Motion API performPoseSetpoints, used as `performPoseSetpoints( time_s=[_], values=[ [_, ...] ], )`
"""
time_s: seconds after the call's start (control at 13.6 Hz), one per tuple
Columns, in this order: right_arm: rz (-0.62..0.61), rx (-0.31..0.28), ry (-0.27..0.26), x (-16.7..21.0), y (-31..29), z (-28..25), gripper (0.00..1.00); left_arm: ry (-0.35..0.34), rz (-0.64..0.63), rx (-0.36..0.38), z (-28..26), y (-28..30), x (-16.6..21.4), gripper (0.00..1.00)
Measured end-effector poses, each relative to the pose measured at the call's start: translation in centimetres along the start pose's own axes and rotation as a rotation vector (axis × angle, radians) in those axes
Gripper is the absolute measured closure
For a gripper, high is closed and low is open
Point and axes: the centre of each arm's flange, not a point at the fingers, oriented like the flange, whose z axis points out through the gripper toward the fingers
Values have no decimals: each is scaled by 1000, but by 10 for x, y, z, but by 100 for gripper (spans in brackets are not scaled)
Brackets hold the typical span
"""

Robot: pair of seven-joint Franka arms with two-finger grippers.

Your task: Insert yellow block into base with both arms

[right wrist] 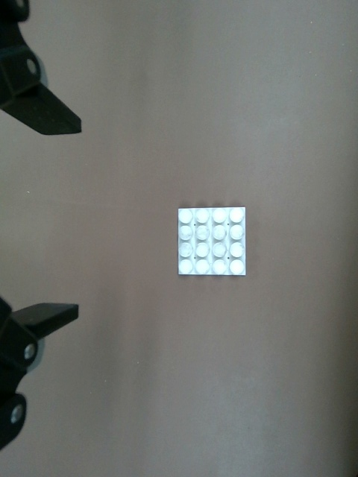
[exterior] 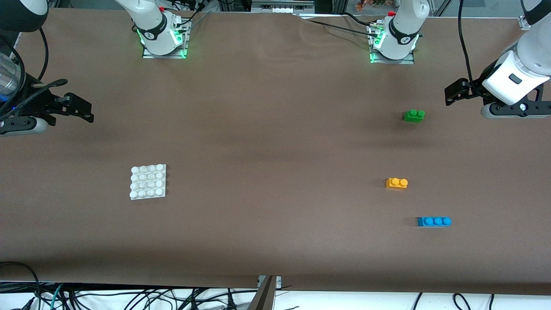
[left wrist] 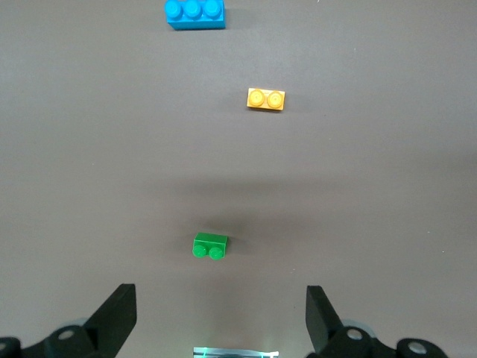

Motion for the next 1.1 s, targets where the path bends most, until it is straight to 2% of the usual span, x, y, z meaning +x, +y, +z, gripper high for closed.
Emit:
performPoseSetpoints(
  time_s=[0.59, 1.1],
  values=[
    [-6, -10, -24, -5, -2, 10, 0, 0, 0, 0, 0, 0, 0, 0],
    [-7, -27, -13, -17, -2, 17, 0, 0, 0, 0, 0, 0, 0, 0]
  ],
)
